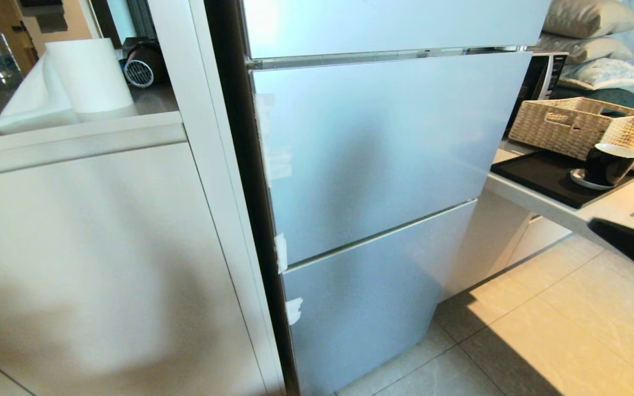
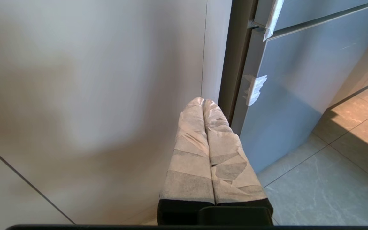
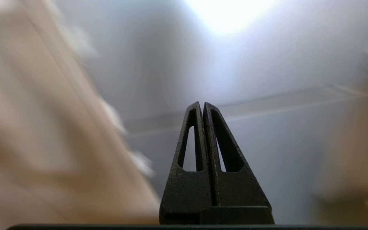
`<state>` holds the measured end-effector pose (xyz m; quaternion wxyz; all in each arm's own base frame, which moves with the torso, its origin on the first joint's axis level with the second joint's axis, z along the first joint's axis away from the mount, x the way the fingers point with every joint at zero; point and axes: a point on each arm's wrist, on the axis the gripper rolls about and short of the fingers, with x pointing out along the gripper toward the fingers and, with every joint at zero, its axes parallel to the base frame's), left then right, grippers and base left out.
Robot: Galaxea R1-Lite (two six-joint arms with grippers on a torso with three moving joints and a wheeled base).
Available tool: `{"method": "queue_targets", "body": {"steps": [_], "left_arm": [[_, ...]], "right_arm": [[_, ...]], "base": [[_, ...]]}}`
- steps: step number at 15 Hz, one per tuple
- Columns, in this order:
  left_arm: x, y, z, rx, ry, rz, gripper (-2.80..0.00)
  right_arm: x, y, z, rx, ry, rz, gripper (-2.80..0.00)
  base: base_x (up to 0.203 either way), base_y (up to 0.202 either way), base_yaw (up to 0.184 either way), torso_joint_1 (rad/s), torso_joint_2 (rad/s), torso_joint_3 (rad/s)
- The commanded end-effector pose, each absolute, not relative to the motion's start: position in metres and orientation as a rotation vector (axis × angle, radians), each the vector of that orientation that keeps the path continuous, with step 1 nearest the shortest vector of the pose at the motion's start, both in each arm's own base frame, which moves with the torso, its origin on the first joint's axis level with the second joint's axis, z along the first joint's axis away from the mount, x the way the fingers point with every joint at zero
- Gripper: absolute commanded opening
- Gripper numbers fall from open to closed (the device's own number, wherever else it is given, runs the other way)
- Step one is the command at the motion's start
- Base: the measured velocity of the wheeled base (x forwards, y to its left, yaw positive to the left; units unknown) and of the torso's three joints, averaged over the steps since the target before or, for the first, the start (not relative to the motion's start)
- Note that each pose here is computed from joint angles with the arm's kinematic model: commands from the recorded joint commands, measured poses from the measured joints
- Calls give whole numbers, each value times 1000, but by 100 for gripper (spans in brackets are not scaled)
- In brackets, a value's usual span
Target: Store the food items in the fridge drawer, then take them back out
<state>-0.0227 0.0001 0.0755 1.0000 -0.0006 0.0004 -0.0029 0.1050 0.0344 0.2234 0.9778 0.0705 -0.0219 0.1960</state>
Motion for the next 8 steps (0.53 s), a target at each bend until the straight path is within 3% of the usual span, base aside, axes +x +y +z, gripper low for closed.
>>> {"method": "queue_targets", "body": {"steps": [1, 5, 8], "left_arm": [[-23, 0, 76, -2, 1, -6, -280], [-23, 0, 76, -2, 2, -6, -280], [-23, 0, 76, -2, 0, -6, -280]], "right_arm": [[23, 7, 177, 40, -82, 284, -280], [-24, 0, 108, -36, -141, 130, -280], [-23, 0, 76, -46, -6, 8, -280]], "base": [[0, 0, 0, 0, 0, 0], [0, 0, 0, 0, 0, 0], [0, 0, 0, 0, 0, 0]]}}
